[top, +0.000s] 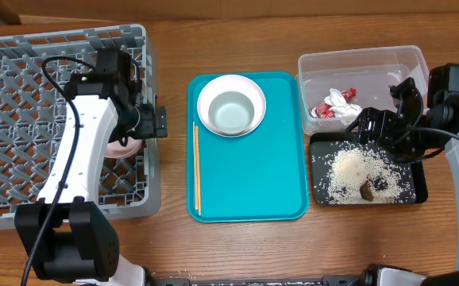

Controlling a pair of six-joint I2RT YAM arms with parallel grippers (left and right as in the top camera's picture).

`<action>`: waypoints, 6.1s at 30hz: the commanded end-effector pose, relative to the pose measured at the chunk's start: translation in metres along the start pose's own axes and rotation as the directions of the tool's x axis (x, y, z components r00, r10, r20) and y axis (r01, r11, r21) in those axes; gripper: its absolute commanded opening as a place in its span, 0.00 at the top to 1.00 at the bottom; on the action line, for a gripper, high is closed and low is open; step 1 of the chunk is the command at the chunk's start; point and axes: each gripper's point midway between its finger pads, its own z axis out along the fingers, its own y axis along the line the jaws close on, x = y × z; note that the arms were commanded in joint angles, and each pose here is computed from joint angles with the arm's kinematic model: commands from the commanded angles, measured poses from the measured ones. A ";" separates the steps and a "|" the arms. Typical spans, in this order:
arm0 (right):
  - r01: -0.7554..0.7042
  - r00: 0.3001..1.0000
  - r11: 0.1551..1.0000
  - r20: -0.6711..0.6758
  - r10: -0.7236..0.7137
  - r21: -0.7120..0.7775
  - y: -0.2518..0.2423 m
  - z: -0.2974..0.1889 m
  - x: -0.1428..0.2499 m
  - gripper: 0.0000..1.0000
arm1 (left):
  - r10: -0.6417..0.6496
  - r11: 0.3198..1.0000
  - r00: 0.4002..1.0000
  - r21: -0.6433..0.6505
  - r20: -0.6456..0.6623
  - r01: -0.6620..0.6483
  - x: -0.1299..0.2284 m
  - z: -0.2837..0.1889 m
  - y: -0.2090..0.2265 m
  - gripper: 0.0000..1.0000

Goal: Sort waste into correct bins and load items into the dishwasher

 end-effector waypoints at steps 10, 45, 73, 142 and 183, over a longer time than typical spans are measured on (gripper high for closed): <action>0.011 1.000 1.000 0.013 -0.011 -0.009 0.004 -0.004 -0.001 0.00 | -0.004 1.000 1.000 0.008 0.002 0.004 -0.001 0.004 -0.002 0.47; 0.011 1.000 1.000 0.013 -0.011 -0.009 0.004 -0.004 -0.001 0.00 | 0.138 0.910 0.952 0.345 0.273 -0.231 -0.040 -0.098 -0.030 0.96; 0.012 1.000 1.000 0.013 -0.012 -0.008 0.004 -0.004 -0.001 0.00 | -0.227 0.515 0.966 0.857 0.127 0.008 -0.049 -0.035 0.070 0.96; 0.010 1.000 1.000 0.009 -0.010 -0.008 0.004 -0.004 0.000 0.00 | 0.691 0.708 0.723 0.192 0.013 -0.680 0.010 0.089 -0.225 0.49; 0.008 1.000 1.000 0.006 -0.008 -0.008 0.004 -0.004 0.001 0.00 | 0.059 0.610 0.886 0.686 0.461 -0.397 -0.122 -0.115 -0.033 0.96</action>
